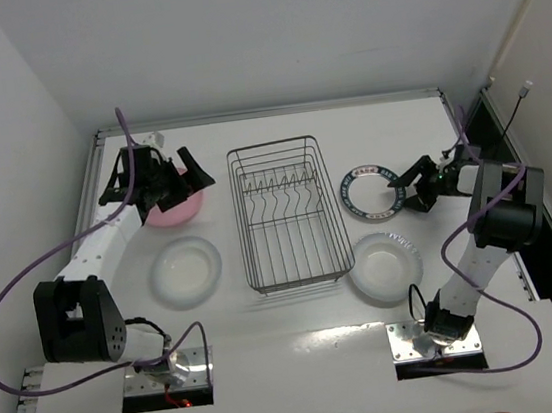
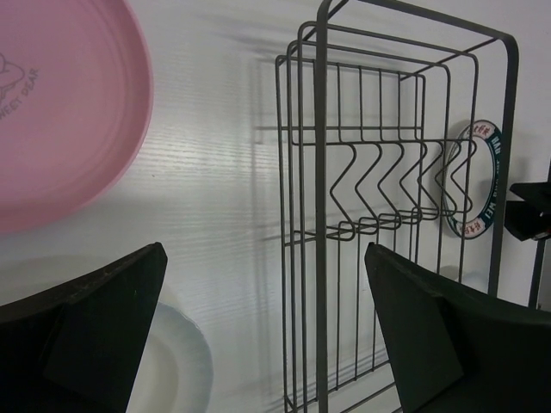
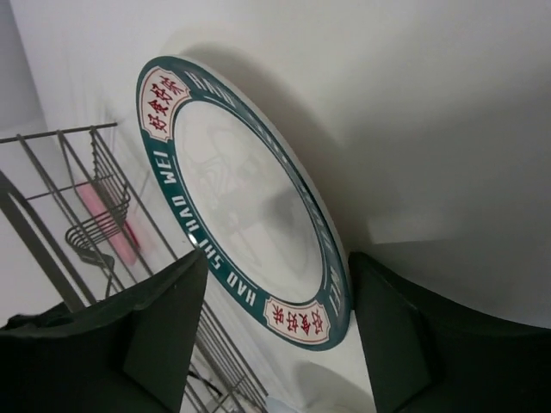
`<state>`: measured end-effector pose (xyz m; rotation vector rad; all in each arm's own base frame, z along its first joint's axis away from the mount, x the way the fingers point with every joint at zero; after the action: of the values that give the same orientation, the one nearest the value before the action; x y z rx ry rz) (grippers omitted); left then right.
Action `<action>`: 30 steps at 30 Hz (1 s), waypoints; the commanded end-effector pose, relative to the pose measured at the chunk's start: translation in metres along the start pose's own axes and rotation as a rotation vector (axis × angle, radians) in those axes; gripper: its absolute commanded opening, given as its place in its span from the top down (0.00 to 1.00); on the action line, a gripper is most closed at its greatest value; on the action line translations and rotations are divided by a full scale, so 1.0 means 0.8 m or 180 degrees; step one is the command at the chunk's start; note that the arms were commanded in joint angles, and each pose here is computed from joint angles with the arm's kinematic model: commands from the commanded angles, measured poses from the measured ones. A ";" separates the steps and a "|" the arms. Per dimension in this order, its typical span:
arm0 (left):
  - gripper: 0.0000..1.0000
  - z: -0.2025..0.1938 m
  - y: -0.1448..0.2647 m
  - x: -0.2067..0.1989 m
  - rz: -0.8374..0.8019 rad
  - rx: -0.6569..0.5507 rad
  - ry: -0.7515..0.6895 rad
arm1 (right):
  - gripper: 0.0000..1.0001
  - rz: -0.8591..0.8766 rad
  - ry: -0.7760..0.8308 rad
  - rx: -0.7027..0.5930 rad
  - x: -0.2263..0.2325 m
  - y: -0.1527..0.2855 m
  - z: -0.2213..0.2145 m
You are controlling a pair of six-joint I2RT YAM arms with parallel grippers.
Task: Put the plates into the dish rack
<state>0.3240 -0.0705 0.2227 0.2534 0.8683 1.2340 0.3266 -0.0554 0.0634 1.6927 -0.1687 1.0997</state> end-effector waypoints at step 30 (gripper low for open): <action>0.00 -0.001 -0.014 0.020 -0.0379 0.0102 0.0344 | 1.00 -0.0054 0.1601 -0.2257 0.216 0.203 -0.059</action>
<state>0.3324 -0.0609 0.2032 0.1932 1.0047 1.1403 0.3114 -0.0267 0.2747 0.9023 -0.2265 1.2712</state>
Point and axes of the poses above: each gripper's point midway between its finger pads, its own y axis back along the fingers, its own x axis along the line the jaws close on, z = x × y, the point moved 8 cm from there along y, back along the fingers, and after that the axes turned 9 degrees about -y, right-handed, at the moved point
